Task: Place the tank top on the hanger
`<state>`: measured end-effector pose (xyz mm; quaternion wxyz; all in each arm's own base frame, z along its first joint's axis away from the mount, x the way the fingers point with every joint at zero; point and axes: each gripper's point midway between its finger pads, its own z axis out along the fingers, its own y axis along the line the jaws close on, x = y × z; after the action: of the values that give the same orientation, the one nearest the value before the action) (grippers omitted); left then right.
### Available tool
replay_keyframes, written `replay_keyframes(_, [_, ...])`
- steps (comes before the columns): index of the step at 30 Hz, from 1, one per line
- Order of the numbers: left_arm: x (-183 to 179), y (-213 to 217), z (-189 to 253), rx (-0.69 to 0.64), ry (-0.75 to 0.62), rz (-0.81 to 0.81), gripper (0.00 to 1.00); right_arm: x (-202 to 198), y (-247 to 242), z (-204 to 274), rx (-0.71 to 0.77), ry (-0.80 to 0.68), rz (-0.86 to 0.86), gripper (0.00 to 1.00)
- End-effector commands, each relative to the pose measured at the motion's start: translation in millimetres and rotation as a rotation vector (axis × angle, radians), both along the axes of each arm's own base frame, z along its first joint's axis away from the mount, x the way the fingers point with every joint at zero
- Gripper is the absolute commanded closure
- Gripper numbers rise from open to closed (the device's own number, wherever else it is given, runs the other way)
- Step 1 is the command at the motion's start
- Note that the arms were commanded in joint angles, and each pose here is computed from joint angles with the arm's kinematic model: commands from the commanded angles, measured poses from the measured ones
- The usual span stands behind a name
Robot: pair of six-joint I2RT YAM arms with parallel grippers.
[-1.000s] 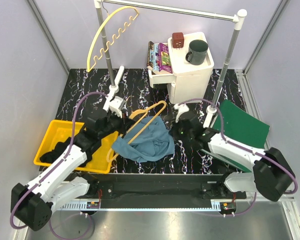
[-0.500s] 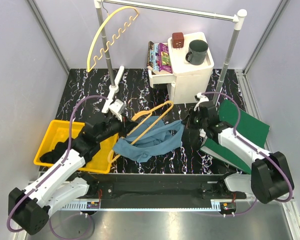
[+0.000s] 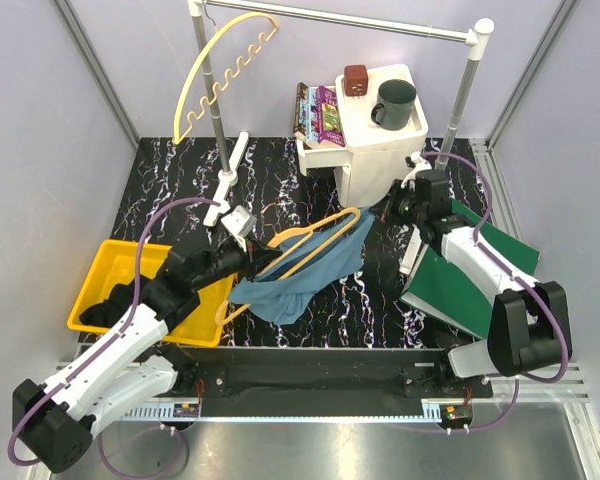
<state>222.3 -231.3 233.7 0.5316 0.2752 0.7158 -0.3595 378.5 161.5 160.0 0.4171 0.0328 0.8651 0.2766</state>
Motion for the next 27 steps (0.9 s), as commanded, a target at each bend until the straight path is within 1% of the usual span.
replay_keyframes(1, [-4.7,-5.9,18.5,-0.037,-0.078,-0.044,1.00,30.9,-12.9,39.3,0.029,-0.113,-0.019,1.00])
replay_keyframes(6, [-1.1,-4.2,12.4,-0.010,-0.070,-0.016,1.00,33.6,-20.1,43.6,0.034,-0.121,-0.024,1.00])
replay_keyframes(12, [3.4,-2.9,8.4,0.012,-0.058,0.004,1.00,22.0,-24.2,46.2,0.033,-0.121,-0.022,1.00])
replay_keyframes(16, [4.1,-3.9,5.6,0.018,-0.052,0.003,1.00,11.3,-23.6,60.8,0.054,-0.142,-0.015,1.00])
replay_keyframes(23, [6.9,-4.2,3.9,0.029,-0.045,0.013,1.00,-15.3,-13.4,83.3,0.122,-0.157,0.044,1.00])
replay_keyframes(26, [6.6,-6.6,3.0,0.027,-0.039,0.001,1.00,-22.4,-1.8,94.0,0.138,-0.174,0.085,1.00])
replay_keyframes(27, [7.0,-7.3,3.9,0.024,-0.040,-0.001,1.00,-25.8,9.3,100.2,0.142,-0.185,0.112,1.00])
